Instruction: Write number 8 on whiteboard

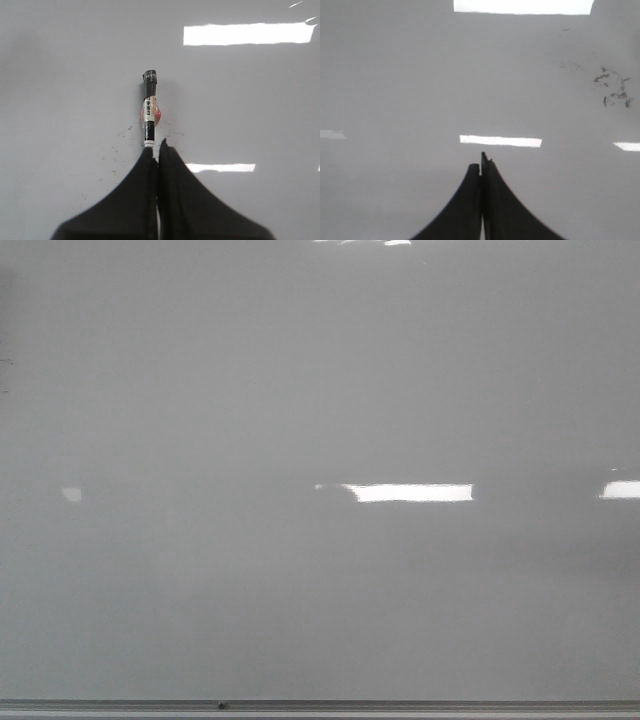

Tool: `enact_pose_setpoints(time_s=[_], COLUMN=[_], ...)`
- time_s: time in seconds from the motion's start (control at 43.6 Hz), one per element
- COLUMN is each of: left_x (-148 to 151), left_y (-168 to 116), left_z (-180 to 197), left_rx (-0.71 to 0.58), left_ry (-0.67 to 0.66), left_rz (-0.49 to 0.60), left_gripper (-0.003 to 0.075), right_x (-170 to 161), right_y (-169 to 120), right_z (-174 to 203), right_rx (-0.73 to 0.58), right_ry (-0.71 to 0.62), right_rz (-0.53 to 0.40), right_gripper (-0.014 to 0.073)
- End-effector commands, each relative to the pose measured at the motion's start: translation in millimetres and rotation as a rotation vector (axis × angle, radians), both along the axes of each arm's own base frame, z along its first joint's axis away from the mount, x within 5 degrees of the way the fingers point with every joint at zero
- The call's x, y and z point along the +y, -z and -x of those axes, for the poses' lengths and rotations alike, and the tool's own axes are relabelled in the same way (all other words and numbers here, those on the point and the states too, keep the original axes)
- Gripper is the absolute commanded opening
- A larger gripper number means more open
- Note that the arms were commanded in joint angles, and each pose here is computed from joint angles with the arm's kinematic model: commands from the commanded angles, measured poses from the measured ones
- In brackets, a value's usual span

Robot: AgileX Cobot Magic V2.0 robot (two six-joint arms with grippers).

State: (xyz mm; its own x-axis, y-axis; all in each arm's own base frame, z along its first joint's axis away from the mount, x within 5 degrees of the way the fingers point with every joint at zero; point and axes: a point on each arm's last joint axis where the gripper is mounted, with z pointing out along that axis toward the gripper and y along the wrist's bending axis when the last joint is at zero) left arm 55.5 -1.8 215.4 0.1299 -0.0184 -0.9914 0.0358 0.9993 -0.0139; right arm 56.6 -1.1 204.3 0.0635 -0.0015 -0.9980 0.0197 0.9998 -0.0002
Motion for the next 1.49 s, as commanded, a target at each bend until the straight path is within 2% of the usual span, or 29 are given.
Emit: enact_pose_setpoints(time_s=[0.0,0.298,0.436,0.711,0.963,1.147,1.307,1.468], left_x=[0,0,1,1,0,-1,-2,-2], left_y=[-3,-6,-16,-67,-123,-153,-158,-148], left_z=[2,2,5,18,23,13,-5,-21], left_rx=[-0.081,-0.113,-0.198,-0.236,-0.152,-0.031,0.087,0.209], left_ry=[0.000,-0.001,-0.003,0.003,0.010,0.014,0.016,0.017], left_rz=[0.019,0.020,0.026,0.027,0.022,0.016,0.012,0.007], left_gripper=[-0.0021,-0.0021,-0.0021,-0.0021,-0.0021,-0.0021,-0.0021,-0.0021], right_x=[0,0,0,1,2,2,1,1], right_y=[-9,-10,-17,-72,-133,-161,-164,-156], right_z=[3,3,4,18,16,-2,-24,-42], right_rx=[-0.107,-0.115,-0.119,-0.111,0.016,0.135,0.217,0.302], right_ry=[0.001,0.002,0.001,-0.010,-0.017,-0.020,-0.019,-0.019], right_rz=[0.000,0.000,-0.007,-0.027,-0.027,-0.029,-0.031,-0.033], right_gripper=[-0.0106,-0.0106,-0.0106,-0.0106,-0.0106,-0.0106,-0.0106,-0.0106])
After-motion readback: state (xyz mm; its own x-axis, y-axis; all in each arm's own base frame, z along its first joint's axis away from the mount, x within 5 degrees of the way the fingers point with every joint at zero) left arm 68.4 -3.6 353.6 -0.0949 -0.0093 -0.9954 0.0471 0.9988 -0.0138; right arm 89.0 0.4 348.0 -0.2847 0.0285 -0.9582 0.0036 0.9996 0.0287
